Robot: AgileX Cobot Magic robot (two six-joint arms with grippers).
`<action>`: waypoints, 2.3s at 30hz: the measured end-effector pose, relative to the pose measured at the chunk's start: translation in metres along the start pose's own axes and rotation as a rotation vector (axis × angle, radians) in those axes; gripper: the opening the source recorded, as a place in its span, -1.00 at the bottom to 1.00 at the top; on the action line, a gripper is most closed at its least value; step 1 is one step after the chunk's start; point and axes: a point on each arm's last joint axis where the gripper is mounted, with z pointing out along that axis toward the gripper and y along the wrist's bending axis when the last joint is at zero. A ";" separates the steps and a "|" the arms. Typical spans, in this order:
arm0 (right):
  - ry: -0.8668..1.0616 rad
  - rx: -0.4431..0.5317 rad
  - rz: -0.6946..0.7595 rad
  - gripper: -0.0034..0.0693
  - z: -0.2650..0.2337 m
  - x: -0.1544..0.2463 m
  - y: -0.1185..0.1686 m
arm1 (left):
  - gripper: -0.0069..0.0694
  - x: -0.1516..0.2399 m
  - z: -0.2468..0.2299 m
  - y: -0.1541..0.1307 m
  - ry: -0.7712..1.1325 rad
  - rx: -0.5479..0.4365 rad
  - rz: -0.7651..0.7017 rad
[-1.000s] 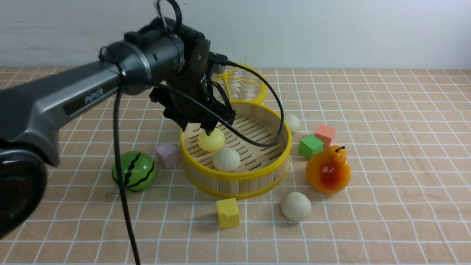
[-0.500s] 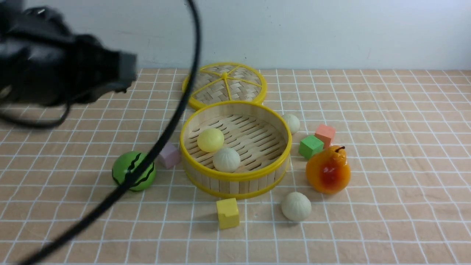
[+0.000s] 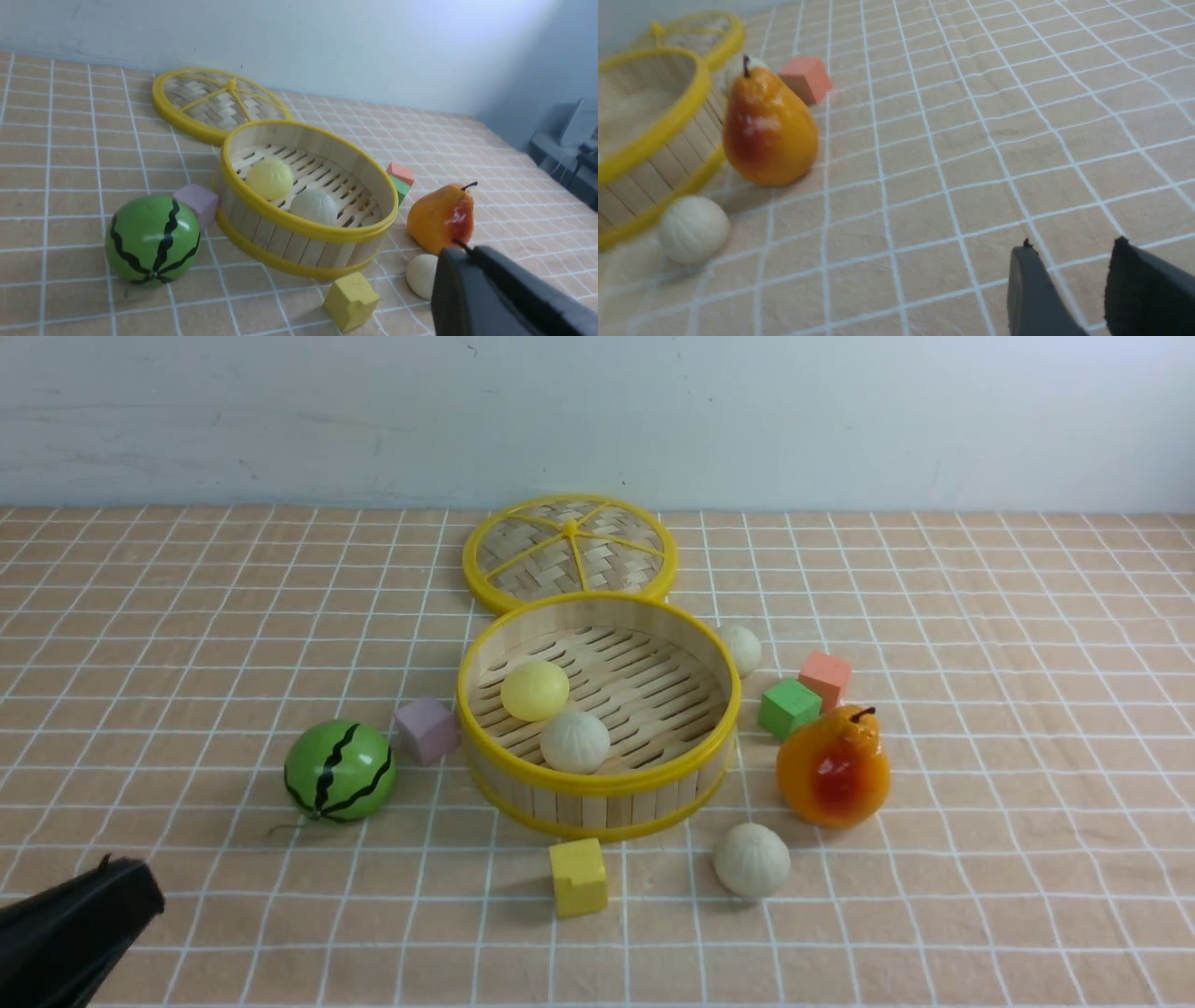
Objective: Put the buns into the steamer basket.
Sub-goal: Use the right arm to grab a steamed stuffed bun
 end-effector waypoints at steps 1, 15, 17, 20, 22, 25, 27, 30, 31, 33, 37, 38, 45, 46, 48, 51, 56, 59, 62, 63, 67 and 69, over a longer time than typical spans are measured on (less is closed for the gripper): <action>-0.026 -0.025 0.107 -0.24 0.000 -0.002 0.002 | -0.85 0.005 -0.006 0.002 -0.037 0.010 0.000; 0.072 -0.232 0.331 -0.24 -0.017 -0.055 0.042 | -0.85 0.034 -0.012 0.012 -0.037 0.008 0.000; 0.255 -0.232 0.161 -0.24 -0.015 -0.077 0.058 | -0.85 0.034 -0.012 0.012 -0.037 0.008 0.000; 0.527 -0.188 -0.020 -0.24 0.005 -0.102 0.072 | -0.85 0.034 -0.012 0.012 -0.037 0.008 0.000; 0.698 -0.138 -0.103 -0.24 0.028 -0.114 0.077 | -0.85 0.034 -0.012 0.012 -0.037 0.008 0.000; 0.854 -0.065 -0.159 -0.24 0.078 -0.126 0.080 | -0.85 0.034 -0.012 0.012 -0.037 0.008 0.000; 0.971 -0.051 -0.164 -0.24 0.121 -0.124 0.085 | -0.85 0.034 -0.012 0.012 -0.037 0.008 0.000; 1.077 -0.104 -0.221 -0.24 0.165 -0.109 0.108 | -0.85 0.034 -0.012 0.012 -0.037 0.008 0.000; 1.105 -0.129 -0.253 -0.24 0.177 -0.103 0.121 | -0.85 0.034 -0.012 0.012 -0.037 0.008 0.000; 1.137 -0.169 -0.330 -0.24 0.199 -0.092 0.147 | -0.85 0.034 -0.012 0.012 -0.037 0.008 0.000; 1.134 -0.201 -0.476 -0.24 0.229 -0.075 0.193 | -0.85 0.034 -0.012 0.012 -0.037 0.008 0.000; 1.136 -0.201 -0.494 -0.24 0.232 -0.071 0.197 | -0.85 0.034 -0.012 0.012 -0.037 0.008 0.000; 1.152 -0.214 -0.559 -0.24 0.260 -0.045 0.221 | -0.85 0.034 -0.012 0.012 -0.037 0.008 0.000; 1.153 -0.213 -0.559 -0.24 0.261 -0.044 0.221 | -0.85 0.034 -0.012 0.012 -0.037 0.008 0.000; 1.157 -0.214 -0.549 -0.24 0.268 -0.034 0.220 | -0.85 0.034 -0.012 0.012 -0.037 0.008 0.000; 1.136 -0.226 -0.545 -0.24 0.273 -0.030 0.221 | -0.85 0.034 -0.012 0.012 -0.037 0.008 0.000; 1.092 -0.222 -0.532 -0.24 0.283 -0.027 0.218 | -0.83 0.034 -0.012 0.012 -0.037 0.008 0.000; 1.098 -0.216 -0.515 -0.24 0.286 -0.025 0.215 | -0.83 0.034 -0.012 0.012 -0.037 0.008 0.000; 1.109 -0.218 -0.500 -0.24 0.287 -0.023 0.216 | -0.82 0.034 -0.012 0.012 -0.037 0.008 0.000; 1.111 -0.219 -0.494 -0.24 0.287 -0.022 0.216 | -0.82 0.034 -0.012 0.012 -0.037 0.008 0.000; 1.118 -0.218 -0.493 -0.24 0.288 -0.020 0.215 | -0.81 0.034 -0.012 0.012 -0.037 0.008 0.000; 1.125 -0.215 -0.493 -0.24 0.289 -0.017 0.215 | -0.81 0.034 -0.012 0.012 -0.037 0.008 0.000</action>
